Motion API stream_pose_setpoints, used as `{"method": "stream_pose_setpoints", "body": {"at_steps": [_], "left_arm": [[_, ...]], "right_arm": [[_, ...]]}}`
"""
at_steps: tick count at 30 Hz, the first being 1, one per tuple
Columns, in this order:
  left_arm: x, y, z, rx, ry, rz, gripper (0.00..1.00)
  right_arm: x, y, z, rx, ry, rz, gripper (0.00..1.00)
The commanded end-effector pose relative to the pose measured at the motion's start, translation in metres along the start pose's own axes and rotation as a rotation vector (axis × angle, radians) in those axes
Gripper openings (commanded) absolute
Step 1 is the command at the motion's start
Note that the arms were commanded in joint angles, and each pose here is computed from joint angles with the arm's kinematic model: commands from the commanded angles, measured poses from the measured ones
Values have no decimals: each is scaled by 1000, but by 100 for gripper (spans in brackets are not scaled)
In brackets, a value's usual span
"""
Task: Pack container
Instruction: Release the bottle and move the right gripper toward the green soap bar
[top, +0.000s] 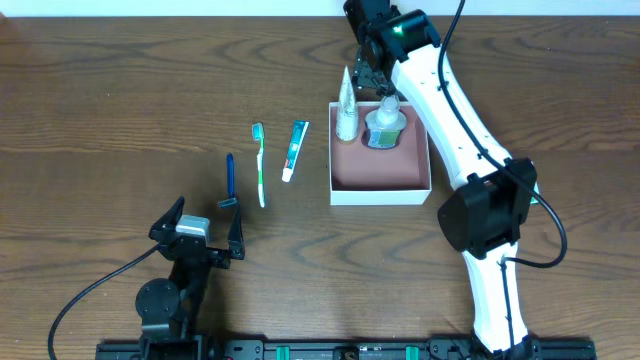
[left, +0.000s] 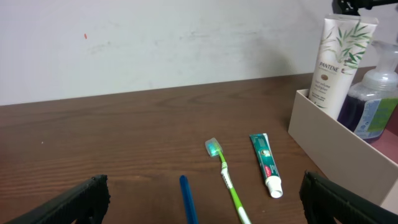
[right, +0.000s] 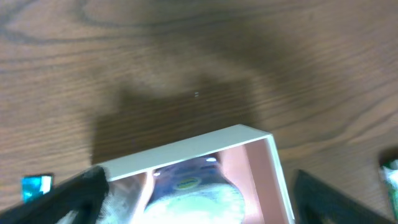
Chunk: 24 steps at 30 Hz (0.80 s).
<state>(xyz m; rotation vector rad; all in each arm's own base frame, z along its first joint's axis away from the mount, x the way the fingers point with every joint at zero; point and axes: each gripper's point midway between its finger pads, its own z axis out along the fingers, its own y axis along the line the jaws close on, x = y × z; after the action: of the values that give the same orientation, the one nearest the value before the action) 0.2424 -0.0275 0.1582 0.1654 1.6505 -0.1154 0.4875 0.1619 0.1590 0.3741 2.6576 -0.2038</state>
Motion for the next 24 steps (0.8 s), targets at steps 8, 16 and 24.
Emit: {"method": "stream_pose_setpoints", "body": {"at_steps": [8,16,24], "left_arm": [[16,-2,1,14,44,0,98],[16,-2,1,14,43,0,98],[16,-2,1,14,43,0,98]], "right_arm": [[-68,-104,-148,-28,-284,160,99],[-36,-215,-181,129,-180,192,99],[-7,-224,-157,-44,36,-148,99]]}}
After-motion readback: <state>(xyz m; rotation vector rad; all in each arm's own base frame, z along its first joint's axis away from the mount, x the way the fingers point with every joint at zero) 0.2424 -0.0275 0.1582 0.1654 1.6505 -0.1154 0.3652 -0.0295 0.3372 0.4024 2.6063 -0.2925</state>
